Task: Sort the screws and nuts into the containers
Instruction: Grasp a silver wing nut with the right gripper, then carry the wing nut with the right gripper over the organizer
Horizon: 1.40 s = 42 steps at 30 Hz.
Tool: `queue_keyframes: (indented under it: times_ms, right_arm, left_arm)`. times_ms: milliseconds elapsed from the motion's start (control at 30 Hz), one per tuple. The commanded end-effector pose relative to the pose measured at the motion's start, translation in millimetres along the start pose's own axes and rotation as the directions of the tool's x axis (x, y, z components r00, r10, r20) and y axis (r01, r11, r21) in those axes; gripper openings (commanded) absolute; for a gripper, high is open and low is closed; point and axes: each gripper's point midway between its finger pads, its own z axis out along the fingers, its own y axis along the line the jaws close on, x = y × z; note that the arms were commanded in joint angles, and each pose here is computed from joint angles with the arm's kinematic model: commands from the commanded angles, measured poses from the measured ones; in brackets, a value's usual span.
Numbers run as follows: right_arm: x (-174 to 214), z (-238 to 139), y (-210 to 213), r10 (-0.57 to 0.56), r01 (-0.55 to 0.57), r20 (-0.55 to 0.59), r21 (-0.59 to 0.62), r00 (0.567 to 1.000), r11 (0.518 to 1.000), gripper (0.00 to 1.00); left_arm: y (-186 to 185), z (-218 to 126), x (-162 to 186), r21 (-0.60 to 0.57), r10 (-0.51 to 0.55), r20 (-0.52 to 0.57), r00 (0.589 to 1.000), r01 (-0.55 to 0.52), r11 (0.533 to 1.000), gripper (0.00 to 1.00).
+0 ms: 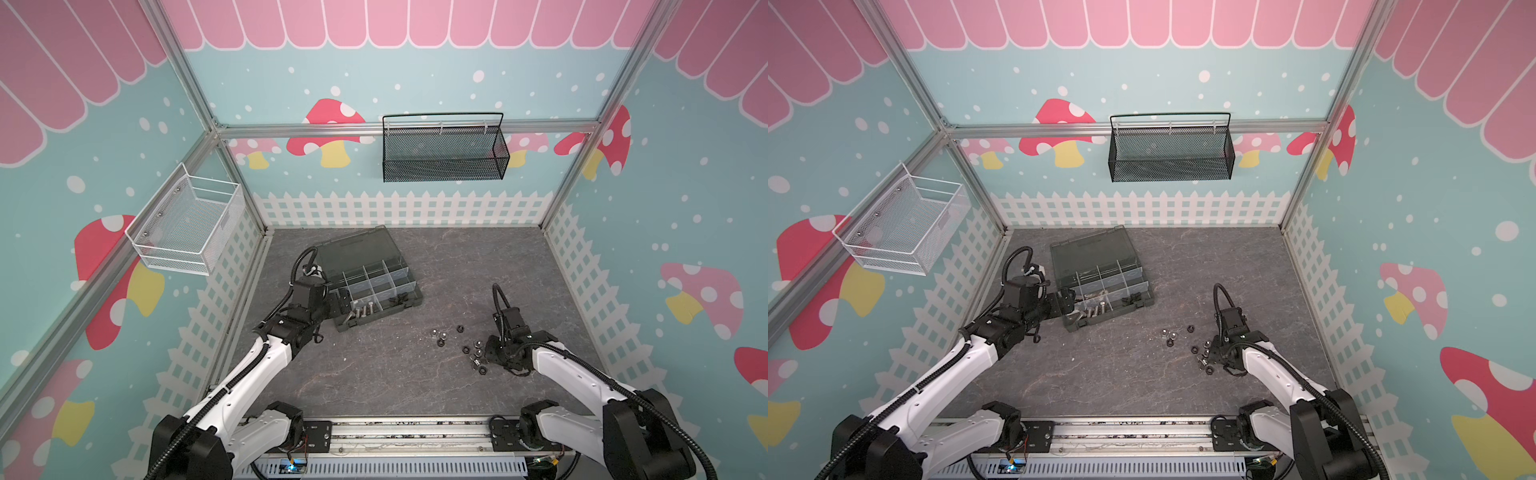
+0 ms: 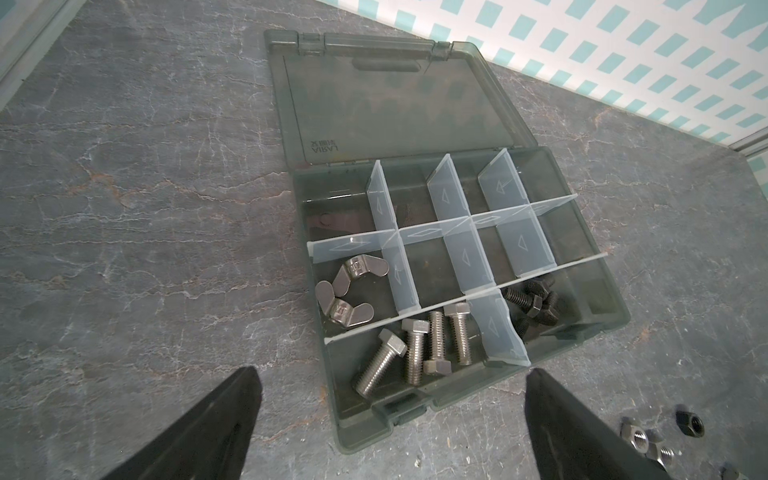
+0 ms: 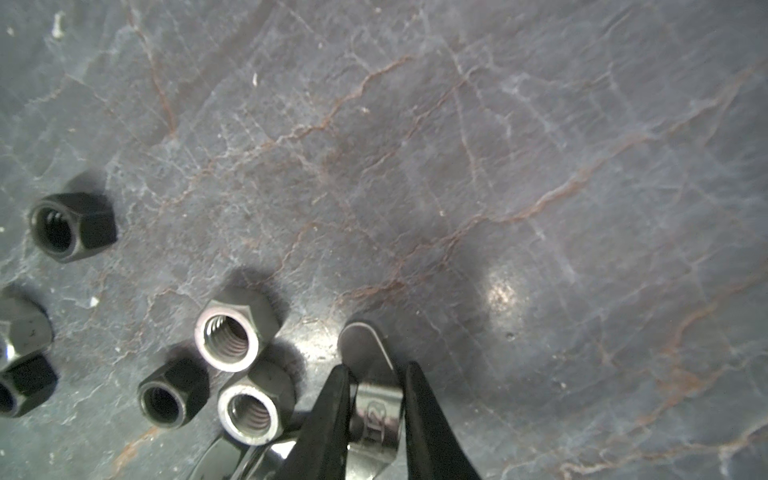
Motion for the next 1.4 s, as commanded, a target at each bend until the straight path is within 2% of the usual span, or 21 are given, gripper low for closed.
queue_keyframes:
  times_ms: [0,133,333,433,600,767,1000,1367]
  right_arm:
    - [12.7,1.8,-4.7,0.012,-0.012,-0.041,0.003,0.999,1.0,0.2]
    - [9.7,-2.6,-4.6,0.014,-0.014,-0.025,0.002,1.0,1.0,0.15]
    - [-3.4,-15.7,-1.5,0.001,-0.001,0.01,0.011,1.0,1.0,0.0]
    - [-14.1,-27.8,4.8,-0.016,0.017,0.047,-0.004,0.999,1.0,0.0]
    - [-35.6,-51.2,35.0,-0.073,0.082,0.114,-0.081,0.991,0.993,0.0]
    - [-59.7,-74.7,96.3,-0.152,0.193,0.197,-0.209,0.968,0.959,0.0]
    - [-74.6,-93.0,209.3,-0.334,0.416,0.3,-0.276,0.894,0.866,0.0]
    - [-53.4,-90.6,393.5,-0.553,0.69,0.414,-0.398,0.723,0.604,0.0]
  left_arm:
    - [-1.6,-2.3,-8.3,-0.013,-0.006,0.019,1.0,0.007,1.0,1.0]
    - [-2.2,-3.3,-11.3,-0.013,-0.007,0.025,1.0,0.008,1.0,1.0]
    - [-2.0,-2.5,-9.9,-0.012,-0.01,0.021,1.0,0.011,1.0,1.0]
    - [-1.0,-1.5,-8.0,-0.015,-0.013,0.017,1.0,0.014,1.0,1.0]
    - [2.4,-2.9,-5.6,-0.025,-0.024,0.021,0.999,0.024,0.999,1.0]
    - [10.9,-5.5,-1.2,-0.05,-0.054,0.037,0.998,0.055,0.997,0.99]
    - [26.6,-11.5,12.4,-0.09,-0.102,0.054,0.993,0.106,0.99,1.0]
    - [33.6,-20.4,26.0,-0.081,-0.147,0.052,0.988,0.151,0.985,1.0]
